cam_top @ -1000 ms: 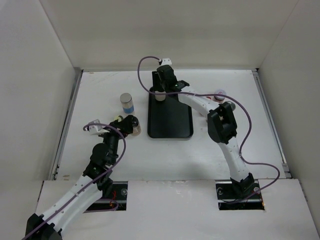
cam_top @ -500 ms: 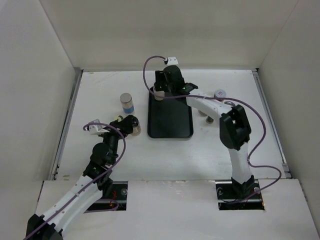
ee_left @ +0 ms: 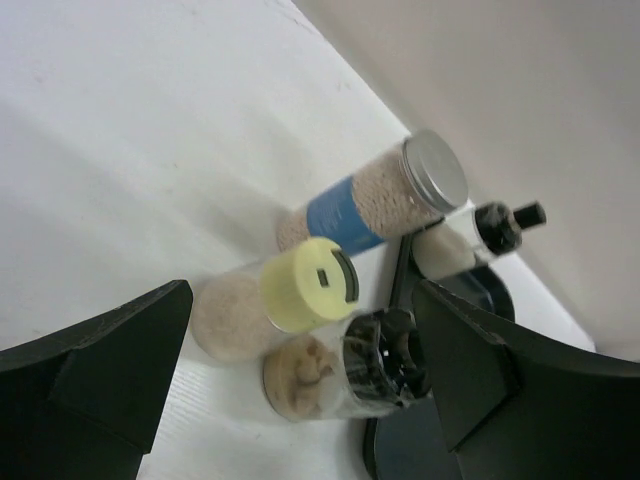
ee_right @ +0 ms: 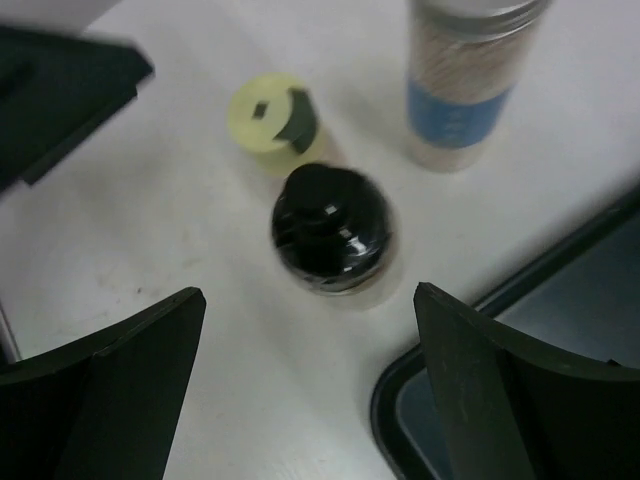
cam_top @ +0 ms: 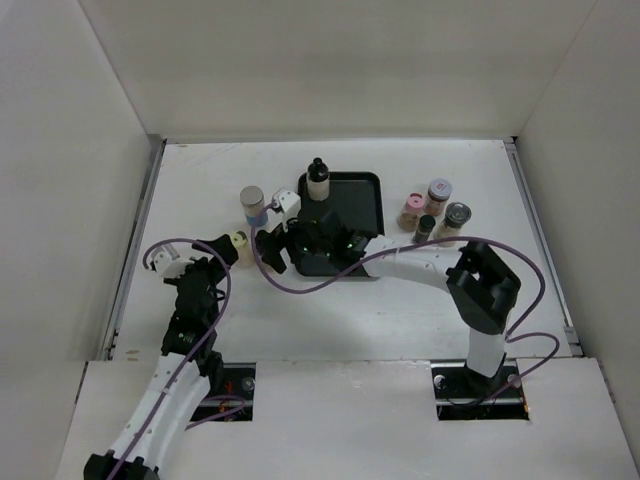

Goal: Organize the condiment bottles

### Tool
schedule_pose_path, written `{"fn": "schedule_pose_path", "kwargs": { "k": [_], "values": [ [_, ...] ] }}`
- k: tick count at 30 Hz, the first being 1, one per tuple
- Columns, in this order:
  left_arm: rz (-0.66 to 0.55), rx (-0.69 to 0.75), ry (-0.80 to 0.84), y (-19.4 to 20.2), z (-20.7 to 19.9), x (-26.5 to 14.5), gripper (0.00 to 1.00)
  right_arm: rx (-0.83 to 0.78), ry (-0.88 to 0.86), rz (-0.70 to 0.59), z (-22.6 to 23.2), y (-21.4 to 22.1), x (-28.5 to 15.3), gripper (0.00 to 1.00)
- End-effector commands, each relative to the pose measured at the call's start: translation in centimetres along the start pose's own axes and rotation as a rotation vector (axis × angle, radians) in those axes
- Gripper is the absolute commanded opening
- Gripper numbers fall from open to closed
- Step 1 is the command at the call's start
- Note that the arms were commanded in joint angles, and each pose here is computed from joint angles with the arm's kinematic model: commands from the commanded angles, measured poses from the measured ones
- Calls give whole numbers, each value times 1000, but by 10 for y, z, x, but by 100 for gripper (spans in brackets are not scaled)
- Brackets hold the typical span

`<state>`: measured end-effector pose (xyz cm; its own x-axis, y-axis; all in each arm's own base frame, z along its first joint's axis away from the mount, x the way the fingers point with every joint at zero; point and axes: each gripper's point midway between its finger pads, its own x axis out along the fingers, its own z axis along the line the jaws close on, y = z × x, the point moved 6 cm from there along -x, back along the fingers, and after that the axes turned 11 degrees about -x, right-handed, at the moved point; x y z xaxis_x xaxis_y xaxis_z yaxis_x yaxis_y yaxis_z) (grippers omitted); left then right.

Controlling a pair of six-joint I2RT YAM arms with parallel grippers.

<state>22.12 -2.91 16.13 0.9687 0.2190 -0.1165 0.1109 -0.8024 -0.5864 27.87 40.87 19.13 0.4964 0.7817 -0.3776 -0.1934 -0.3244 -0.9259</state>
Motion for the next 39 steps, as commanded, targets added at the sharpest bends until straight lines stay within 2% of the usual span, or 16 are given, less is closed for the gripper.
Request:
{"fn": "schedule_pose_path", "kwargs": {
  "k": [1,16,20,24,28,34,39],
  "values": [
    [-28,-83,26,-16,-13,-3,94,-49,-82,-73,8,-9,5,93],
    [-8,-82,67,-9,-14,-2,95,-61,-27,-52,4,4,55,91],
    [-13,-79,63,-9,-13,-1,95,-58,-6,-75,3,3,62,84],
    [-8,-78,64,-7,-11,-1,95,-40,8,-114,6,-1,65,68],
    [-4,-80,73,-7,-13,-1,95,-16,13,-172,9,-12,49,52],
    [4,-80,82,-5,-14,0,95,102,20,-345,-10,-55,-5,50],
    [10,-82,102,-6,-17,-2,95,220,83,-392,-57,-54,-35,49]
  ]
}}
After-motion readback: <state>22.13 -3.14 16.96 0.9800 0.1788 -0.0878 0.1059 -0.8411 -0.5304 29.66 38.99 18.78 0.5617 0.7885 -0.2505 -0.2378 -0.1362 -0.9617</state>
